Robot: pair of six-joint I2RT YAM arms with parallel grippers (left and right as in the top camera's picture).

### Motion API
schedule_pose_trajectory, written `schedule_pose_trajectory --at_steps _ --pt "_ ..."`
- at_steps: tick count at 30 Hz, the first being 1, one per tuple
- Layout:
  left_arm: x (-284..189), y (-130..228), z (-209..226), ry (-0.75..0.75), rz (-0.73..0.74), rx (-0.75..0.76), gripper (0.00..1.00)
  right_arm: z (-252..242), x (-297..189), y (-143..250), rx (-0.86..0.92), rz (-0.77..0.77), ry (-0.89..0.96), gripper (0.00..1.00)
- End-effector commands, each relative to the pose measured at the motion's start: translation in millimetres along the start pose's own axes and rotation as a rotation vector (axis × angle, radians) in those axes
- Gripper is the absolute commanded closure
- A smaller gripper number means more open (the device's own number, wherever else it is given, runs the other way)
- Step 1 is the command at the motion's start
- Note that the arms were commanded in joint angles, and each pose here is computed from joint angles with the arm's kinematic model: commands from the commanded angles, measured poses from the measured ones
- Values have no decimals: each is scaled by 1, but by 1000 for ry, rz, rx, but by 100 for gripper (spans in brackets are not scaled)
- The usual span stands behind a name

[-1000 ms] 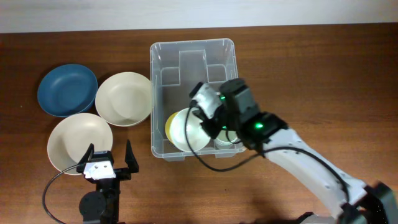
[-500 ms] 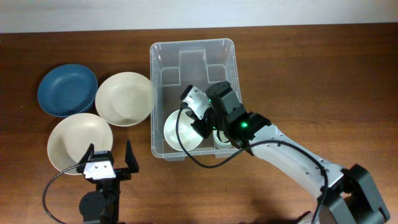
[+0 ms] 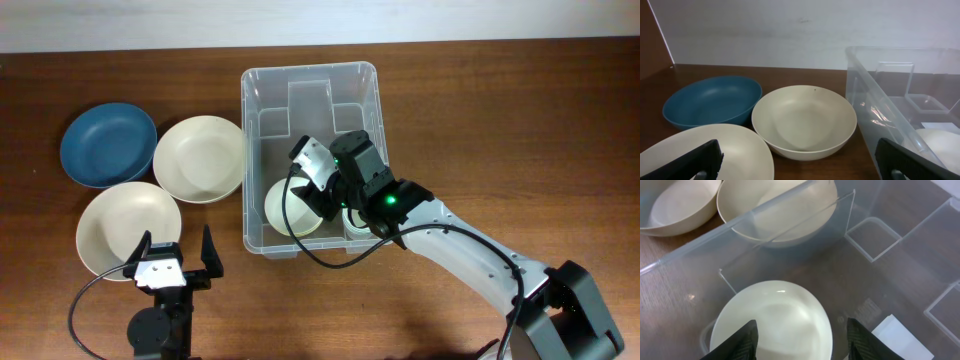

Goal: Pack container
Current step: 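Open the right gripper and retract it to the right side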

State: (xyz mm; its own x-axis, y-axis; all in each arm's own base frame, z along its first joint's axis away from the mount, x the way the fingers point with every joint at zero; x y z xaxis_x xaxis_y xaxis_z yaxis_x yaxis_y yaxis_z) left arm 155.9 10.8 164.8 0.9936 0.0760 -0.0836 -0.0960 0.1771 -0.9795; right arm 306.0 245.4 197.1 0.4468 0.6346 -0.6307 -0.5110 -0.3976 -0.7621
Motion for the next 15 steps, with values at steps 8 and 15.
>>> schedule_pose_trajectory --at_steps 8,15 --pt "0 1 -1 -2 -3 13 0 -22 -20 -36 112 -121 195 47" --pt "0 1 -1 -2 -3 13 0 -85 -86 -60 373 -261 345 31"
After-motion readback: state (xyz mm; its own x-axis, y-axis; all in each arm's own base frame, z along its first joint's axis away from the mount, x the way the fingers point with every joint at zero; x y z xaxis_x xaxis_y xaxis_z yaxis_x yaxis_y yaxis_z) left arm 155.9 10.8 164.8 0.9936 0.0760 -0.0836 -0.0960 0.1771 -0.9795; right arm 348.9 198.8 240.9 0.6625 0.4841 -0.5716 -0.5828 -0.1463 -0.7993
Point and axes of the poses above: each gripper's point midway between its finger pads, its own x axis out along the fingers, its own z axis along the line the jaws close on, y = z × x, the point moved 9 cm from there along -x, back along the fingers, and after that the axes turned 12 degrees about x, right-handed, at the moved point
